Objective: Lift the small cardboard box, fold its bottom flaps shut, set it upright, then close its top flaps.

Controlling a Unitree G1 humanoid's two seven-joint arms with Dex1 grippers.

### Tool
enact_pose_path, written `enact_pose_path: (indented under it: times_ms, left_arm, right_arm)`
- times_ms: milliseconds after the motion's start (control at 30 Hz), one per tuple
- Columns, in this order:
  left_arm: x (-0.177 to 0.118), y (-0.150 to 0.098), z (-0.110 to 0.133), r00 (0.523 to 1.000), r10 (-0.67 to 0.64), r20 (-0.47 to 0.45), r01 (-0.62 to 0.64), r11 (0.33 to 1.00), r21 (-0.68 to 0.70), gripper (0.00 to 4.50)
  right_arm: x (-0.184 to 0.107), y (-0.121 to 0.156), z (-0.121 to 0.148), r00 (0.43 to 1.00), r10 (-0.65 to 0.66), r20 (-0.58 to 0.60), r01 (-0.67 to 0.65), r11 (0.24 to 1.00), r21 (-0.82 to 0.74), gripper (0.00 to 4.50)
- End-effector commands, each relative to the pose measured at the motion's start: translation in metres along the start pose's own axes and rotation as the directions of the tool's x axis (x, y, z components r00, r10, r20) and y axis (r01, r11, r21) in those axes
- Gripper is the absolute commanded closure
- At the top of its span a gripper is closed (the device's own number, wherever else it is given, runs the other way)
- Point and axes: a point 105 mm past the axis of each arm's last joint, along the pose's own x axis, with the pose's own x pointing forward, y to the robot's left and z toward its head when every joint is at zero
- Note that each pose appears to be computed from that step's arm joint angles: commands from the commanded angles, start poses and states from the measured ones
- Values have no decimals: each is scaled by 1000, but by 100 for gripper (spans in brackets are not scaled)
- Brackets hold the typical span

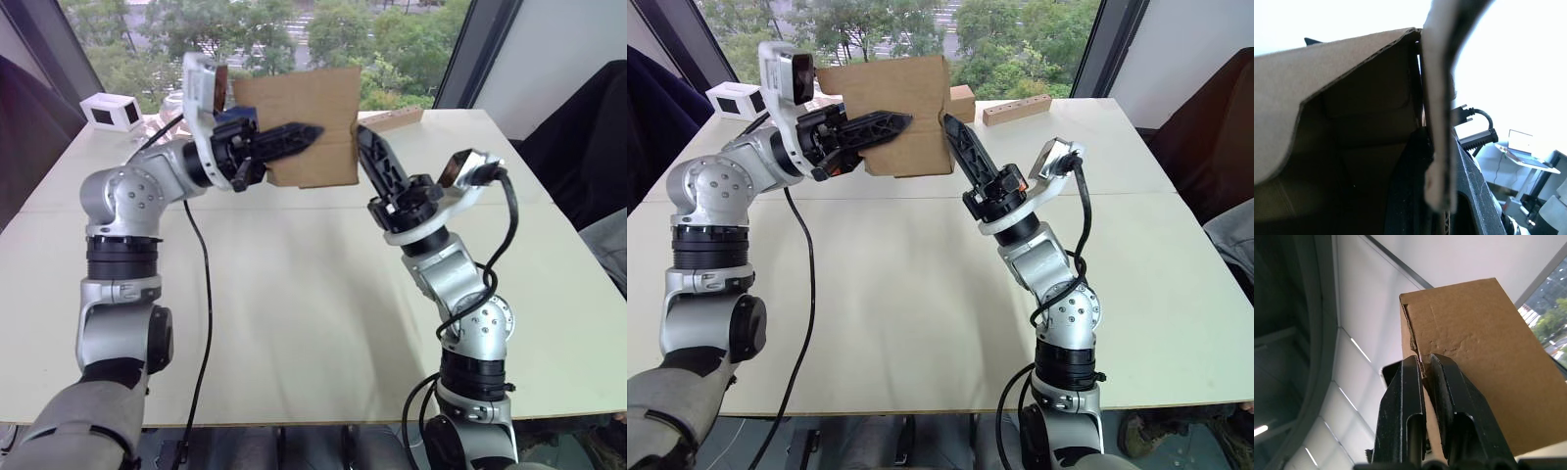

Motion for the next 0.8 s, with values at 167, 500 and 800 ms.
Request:
enact_pose_path:
  times_ms: [167, 500, 800]
  left_arm:
    - [4, -6, 11, 1000, -25, 14, 24, 999, 41, 450]
    - [3, -8, 11, 1000, -28, 8, 28, 999, 42, 450]
    - [2, -7, 8, 1000, -27, -16, 28, 999, 36, 450]
  right_arm:
    - [2, 17, 2, 997, 75, 7, -76, 997, 35, 433]
    - [-2, 15, 7, 998, 57, 9, -57, 998, 6, 433]
    - [-7, 32, 39, 999, 42, -17, -45, 978, -203, 433]
